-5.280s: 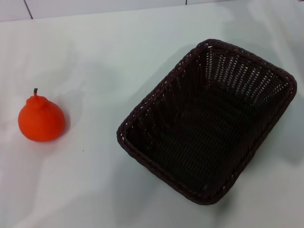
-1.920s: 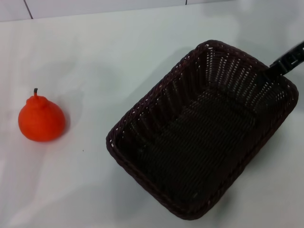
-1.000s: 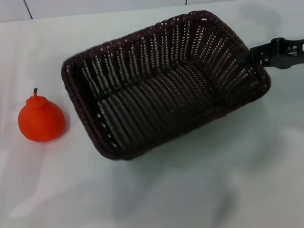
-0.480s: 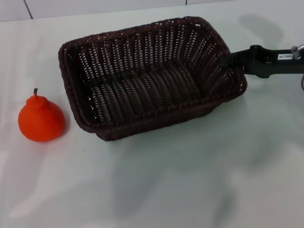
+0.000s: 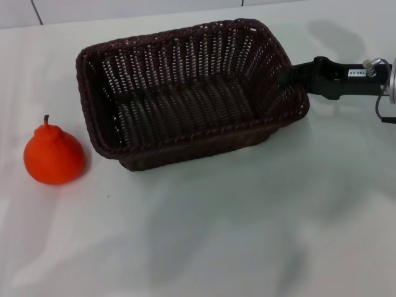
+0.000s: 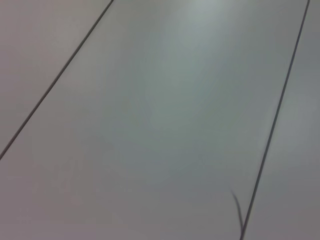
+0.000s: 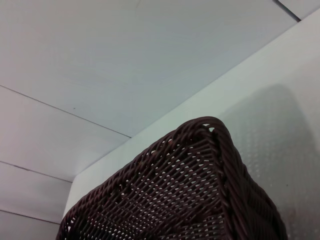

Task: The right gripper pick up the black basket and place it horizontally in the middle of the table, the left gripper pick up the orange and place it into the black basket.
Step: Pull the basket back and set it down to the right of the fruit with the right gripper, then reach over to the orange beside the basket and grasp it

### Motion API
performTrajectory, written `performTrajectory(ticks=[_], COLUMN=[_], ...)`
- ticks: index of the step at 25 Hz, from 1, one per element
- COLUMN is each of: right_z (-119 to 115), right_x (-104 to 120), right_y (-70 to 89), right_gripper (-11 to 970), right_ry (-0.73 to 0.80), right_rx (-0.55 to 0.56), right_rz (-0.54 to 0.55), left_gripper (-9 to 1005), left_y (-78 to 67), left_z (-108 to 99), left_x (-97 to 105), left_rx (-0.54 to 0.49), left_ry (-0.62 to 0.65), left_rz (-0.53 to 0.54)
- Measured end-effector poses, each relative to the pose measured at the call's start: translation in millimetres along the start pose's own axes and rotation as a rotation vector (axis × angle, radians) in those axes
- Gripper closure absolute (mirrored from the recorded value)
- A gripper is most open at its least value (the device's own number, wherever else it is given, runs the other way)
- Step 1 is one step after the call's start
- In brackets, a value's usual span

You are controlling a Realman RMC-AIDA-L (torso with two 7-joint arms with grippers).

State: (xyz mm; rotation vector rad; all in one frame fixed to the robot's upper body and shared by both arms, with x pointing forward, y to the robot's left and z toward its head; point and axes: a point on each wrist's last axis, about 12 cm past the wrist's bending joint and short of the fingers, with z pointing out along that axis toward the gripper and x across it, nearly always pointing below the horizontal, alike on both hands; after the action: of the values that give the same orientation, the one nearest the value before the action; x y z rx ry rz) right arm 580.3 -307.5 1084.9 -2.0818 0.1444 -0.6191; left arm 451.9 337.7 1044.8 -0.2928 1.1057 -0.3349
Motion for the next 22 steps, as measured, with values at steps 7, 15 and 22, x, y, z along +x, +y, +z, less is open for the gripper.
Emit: performTrajectory(ticks=[7, 15, 22], right_z=[3, -4, -25], right_x=[-1, 4, 21], right_y=[-1.8, -1.2, 1.5], right_gripper=[701, 536, 191], right_ry=[0.000, 0.010, 0.123], right_rx=[0.013, 0.011, 0.027], right_rz=[-0.002, -0.008, -0.045], left_gripper=[94, 95, 96], left_y=[0.3, -0.6, 6.9], left_z=[1, 0, -7], left_x=[1, 3, 7], left_rx=[-0.004, 0.056, 0.246], left_ry=[0.003, 0.072, 0.330], left_rz=[-0.001, 0.015, 0.052])
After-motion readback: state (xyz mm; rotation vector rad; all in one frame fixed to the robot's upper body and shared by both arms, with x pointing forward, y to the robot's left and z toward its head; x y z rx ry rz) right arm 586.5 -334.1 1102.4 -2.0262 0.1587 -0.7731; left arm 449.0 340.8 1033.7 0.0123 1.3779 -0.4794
